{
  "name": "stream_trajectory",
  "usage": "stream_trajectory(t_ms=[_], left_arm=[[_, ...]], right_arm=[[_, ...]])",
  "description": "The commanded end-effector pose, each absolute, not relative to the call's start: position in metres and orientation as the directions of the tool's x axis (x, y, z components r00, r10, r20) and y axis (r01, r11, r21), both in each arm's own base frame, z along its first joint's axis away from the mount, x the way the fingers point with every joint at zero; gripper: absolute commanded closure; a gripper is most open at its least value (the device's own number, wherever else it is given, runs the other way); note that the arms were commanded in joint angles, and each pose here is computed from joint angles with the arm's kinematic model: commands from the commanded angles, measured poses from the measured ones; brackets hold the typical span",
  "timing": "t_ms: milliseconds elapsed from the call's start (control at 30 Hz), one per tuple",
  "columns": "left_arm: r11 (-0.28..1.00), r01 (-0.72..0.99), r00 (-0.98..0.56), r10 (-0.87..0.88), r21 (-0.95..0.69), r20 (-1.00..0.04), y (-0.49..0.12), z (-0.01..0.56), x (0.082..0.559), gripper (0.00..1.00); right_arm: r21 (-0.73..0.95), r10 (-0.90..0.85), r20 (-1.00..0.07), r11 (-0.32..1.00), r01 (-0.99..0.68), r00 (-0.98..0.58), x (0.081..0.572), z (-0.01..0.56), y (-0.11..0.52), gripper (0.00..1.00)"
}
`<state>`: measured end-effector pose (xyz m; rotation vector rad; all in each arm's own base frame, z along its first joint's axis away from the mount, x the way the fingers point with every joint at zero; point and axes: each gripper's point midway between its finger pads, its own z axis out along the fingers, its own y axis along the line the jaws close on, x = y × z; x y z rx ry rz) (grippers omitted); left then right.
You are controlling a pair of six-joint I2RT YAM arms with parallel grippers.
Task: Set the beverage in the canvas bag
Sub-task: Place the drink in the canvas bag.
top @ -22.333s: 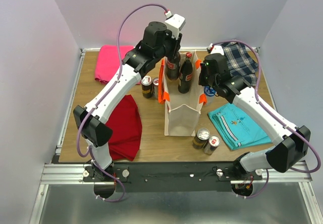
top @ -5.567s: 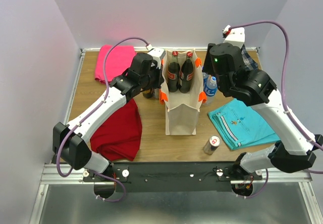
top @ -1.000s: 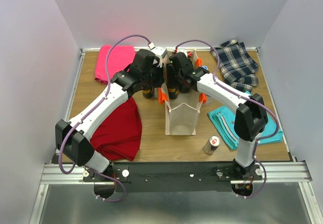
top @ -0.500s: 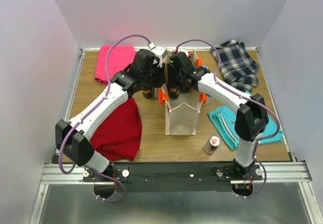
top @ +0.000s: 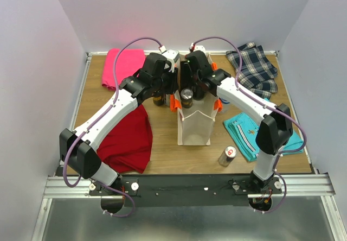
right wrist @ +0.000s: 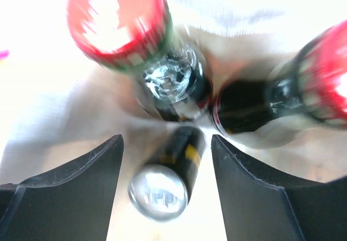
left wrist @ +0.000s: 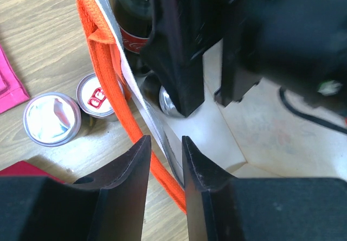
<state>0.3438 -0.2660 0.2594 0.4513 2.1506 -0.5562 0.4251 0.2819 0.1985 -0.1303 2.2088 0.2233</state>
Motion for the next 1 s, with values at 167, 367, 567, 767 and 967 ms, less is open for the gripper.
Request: stream_trajectory(t_ms=[167, 367, 567, 767, 967], left_arm=[[0.822, 0.523, -0.539, 0.115, -0.224, -0.835, -0.267, 0.278, 0.340, 0.62], [0.822, 0.525, -0.534, 0.117, -0.220, -0.837, -0.267, 0.278, 0.341, 0.61], [0.824, 0.523, -0.536, 0.119, -0.219, -0.836, -0.266, 0.277, 0.340, 0.61], [0.826, 0.521, -0.533, 0.117, -0.217, -0.838, -0.265, 0.276, 0.340, 0.61], [0.826, 0.519, -0.532, 0.111, -0.221, -0.839, -0.265, 0.278, 0.340, 0.60]], right_arm=[[0.154, 0.039, -0.845, 0.973, -0.173, -0.534, 0.439, 0.230, 0.287, 0.26], [0.161, 0.049, -0.855, 0.972, -0.174, -0.516, 0.437, 0.243, 0.285, 0.26], [0.171, 0.062, -0.864, 0.970, -0.175, -0.499, 0.433, 0.256, 0.281, 0.26], [0.182, 0.070, -0.858, 0.968, -0.172, -0.509, 0.428, 0.256, 0.280, 0.26], [0.183, 0.072, -0.855, 0.969, -0.169, -0.514, 0.421, 0.258, 0.274, 0.26]])
